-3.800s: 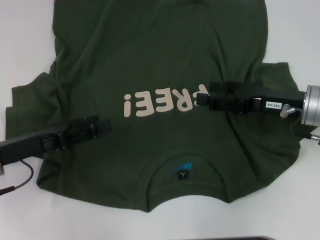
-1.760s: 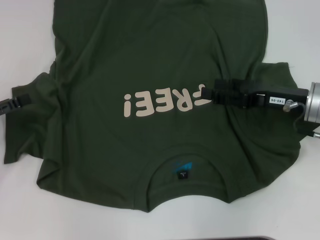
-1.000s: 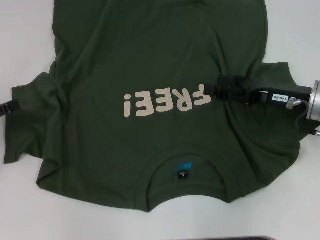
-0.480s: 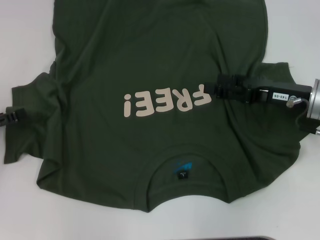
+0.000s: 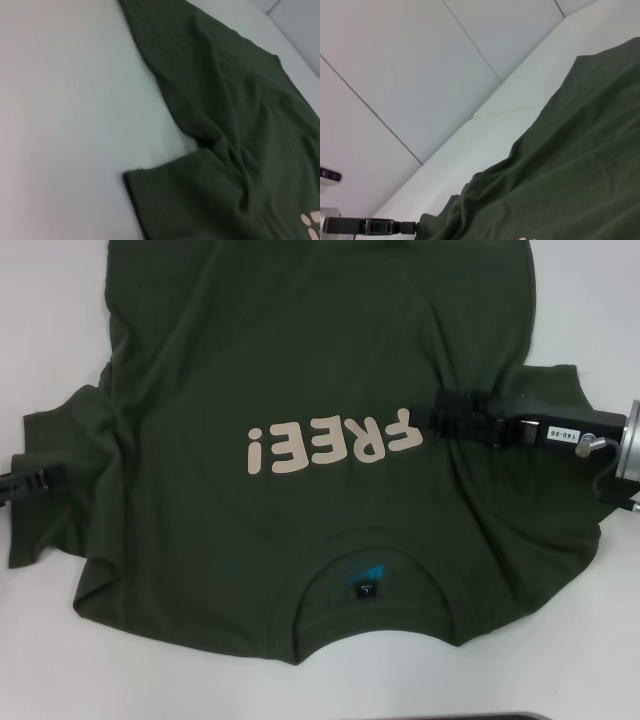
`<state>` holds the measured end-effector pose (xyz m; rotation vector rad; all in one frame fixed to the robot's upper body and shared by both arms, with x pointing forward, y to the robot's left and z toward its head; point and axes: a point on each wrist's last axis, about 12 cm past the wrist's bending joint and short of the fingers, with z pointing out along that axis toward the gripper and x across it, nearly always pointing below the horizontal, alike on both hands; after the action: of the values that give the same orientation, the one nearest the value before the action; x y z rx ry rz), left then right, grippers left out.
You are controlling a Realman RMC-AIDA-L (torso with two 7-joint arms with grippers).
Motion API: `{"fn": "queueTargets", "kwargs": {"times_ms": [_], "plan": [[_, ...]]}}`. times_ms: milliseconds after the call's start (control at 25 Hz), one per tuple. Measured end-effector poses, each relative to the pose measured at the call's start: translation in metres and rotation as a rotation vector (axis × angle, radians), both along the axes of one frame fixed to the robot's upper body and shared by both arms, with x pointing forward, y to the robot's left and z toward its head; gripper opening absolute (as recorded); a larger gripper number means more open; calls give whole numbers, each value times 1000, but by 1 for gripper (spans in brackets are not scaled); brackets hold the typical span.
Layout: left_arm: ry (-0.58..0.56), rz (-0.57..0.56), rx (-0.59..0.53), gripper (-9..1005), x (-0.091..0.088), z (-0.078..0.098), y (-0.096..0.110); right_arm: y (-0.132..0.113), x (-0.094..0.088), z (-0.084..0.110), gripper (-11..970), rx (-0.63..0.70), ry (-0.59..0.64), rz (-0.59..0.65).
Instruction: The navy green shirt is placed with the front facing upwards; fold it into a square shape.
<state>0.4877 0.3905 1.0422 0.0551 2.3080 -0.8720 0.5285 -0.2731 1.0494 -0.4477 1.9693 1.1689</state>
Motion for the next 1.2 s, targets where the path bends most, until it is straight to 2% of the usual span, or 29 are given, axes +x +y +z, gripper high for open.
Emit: {"fn": "queueTargets", "kwargs": {"times_ms": [960,1200], "plan": [[9,-21,5,871,5,6,1,-2,-2,0,893,19,1,-7],[27,12,10,757,8,6,4,-2,-2,1,892,23,0,-12]]}}
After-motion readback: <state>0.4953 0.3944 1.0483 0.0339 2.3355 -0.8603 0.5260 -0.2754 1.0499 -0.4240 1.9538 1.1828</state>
